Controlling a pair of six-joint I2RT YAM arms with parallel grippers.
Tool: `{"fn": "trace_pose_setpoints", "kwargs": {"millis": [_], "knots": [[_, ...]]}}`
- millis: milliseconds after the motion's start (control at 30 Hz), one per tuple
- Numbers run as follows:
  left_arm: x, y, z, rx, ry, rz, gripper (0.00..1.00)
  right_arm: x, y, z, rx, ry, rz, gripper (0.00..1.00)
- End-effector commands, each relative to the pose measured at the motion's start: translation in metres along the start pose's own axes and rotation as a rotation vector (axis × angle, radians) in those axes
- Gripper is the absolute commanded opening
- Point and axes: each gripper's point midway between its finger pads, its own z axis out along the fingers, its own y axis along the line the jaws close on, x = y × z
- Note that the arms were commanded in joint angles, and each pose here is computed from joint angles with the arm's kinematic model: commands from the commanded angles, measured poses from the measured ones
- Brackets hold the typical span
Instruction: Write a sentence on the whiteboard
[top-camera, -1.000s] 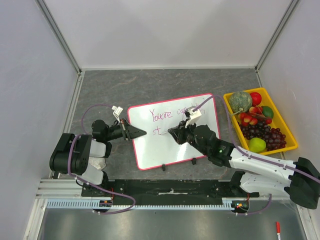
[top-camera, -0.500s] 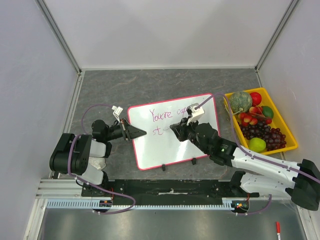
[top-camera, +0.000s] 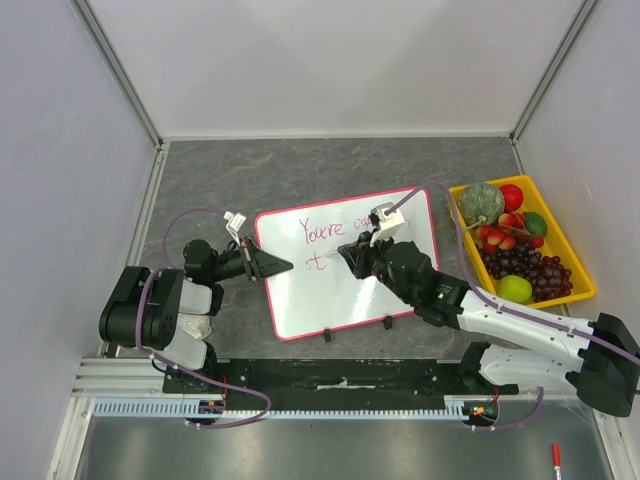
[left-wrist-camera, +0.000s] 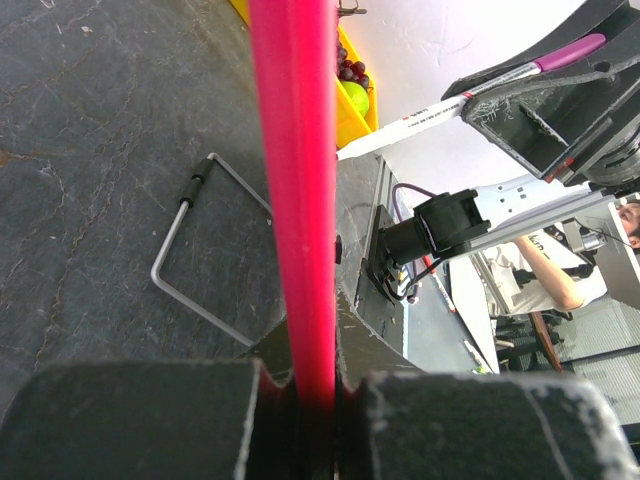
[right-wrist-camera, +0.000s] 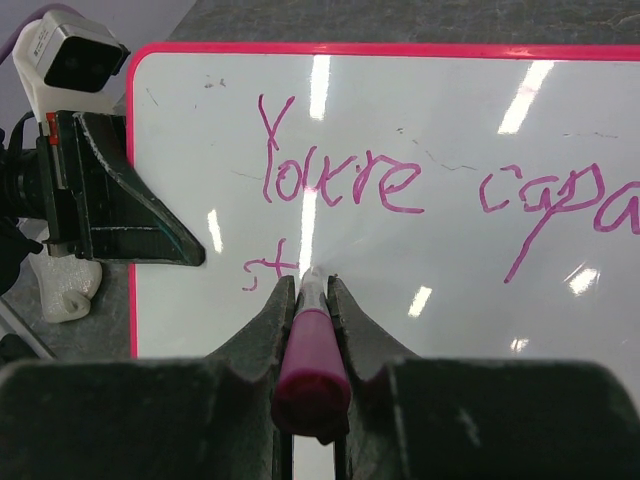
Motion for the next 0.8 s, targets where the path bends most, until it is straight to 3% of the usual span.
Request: {"fn": "trace_pose_setpoints", "kwargs": {"millis": [0, 767], "knots": [[0.006, 0.004, 0.0, 0.004, 0.013, 0.053, 0.02, -0.004, -0.007, 0.001, 0.03, -0.025, 0.006, 0.0], [0.006, 0.004, -0.001, 0.004, 0.011, 0.055, 0.02, 0.032, -0.016, -0.012, 0.016, 0.071, 0.008, 0.0]]}}
